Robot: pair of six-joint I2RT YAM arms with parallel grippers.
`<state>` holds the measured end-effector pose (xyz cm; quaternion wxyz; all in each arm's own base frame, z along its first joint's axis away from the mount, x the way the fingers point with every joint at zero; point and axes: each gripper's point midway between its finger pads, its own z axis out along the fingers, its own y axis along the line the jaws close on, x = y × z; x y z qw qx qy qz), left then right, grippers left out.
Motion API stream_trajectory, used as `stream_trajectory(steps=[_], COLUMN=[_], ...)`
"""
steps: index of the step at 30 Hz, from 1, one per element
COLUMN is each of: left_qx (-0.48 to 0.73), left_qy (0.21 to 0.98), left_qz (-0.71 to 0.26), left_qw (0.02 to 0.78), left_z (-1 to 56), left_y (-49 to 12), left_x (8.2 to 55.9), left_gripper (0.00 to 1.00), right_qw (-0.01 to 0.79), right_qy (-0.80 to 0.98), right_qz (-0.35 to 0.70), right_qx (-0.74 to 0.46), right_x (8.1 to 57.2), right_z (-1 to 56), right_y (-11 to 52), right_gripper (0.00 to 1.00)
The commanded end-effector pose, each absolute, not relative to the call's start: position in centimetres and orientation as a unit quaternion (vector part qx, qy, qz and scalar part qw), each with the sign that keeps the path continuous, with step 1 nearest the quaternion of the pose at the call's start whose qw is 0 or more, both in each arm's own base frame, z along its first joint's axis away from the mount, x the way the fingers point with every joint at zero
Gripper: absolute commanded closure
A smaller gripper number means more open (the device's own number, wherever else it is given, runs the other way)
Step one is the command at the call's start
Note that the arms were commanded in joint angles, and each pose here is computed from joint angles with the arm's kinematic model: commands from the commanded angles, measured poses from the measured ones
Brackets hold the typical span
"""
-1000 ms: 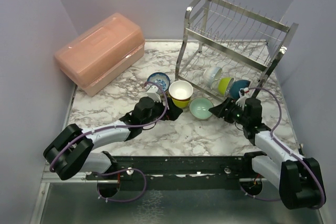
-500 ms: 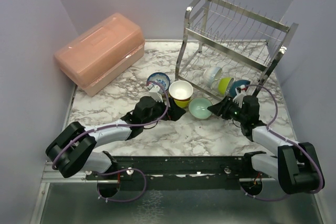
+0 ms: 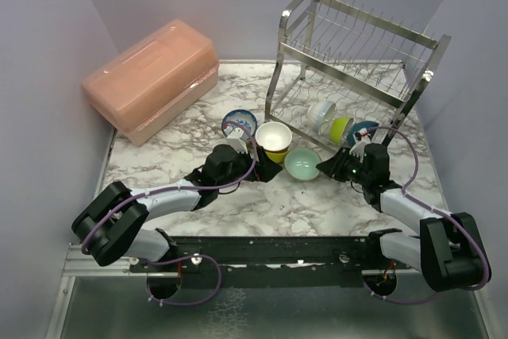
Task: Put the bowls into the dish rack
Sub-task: Pick up the bowl from the center of the board.
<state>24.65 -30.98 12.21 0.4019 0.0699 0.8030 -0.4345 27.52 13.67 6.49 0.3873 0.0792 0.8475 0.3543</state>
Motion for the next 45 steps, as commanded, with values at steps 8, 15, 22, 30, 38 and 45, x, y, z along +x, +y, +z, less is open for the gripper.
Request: stream_trajectory(steps=[8,15,22,30,38,45], left_qx=[0.064,0.061,0.046,0.033,0.025,0.036], left_qy=[0.773,0.771,0.77,0.756,0.735,0.718], left_qz=[-0.464,-0.477,-0.509,-0.555,-0.583,-0.593], left_qw=[0.428,0.418,0.382,0.346,0.346,0.363], left_z=[15.9,16.3,15.5,15.5,16.8,18.4], left_y=[-31.9,-32.5,-33.3,-34.5,-34.5,-34.1], left_x=[25.6,25.5,24.7,23.6,23.1,22.7], left_gripper=[0.01,0.01,0.01,0.01,0.01,0.01], right_qw=[0.365,0.382,0.402,0.433,0.461,0.492], right_qy=[0.868,0.861,0.846,0.82,0.788,0.756], right_qz=[0.318,0.321,0.339,0.371,0.407,0.431], right_qx=[0.111,0.099,0.081,0.054,0.032,0.009], right_x=[26.9,26.9,26.7,26.2,25.8,25.6], right_z=[5.2,6.7,8.7,12.0,15.4,18.9], right_y=[12.5,12.5,12.9,13.7,14.6,15.1], right_gripper=[0.91,1.0,0.99,1.0,0.99,1.0])
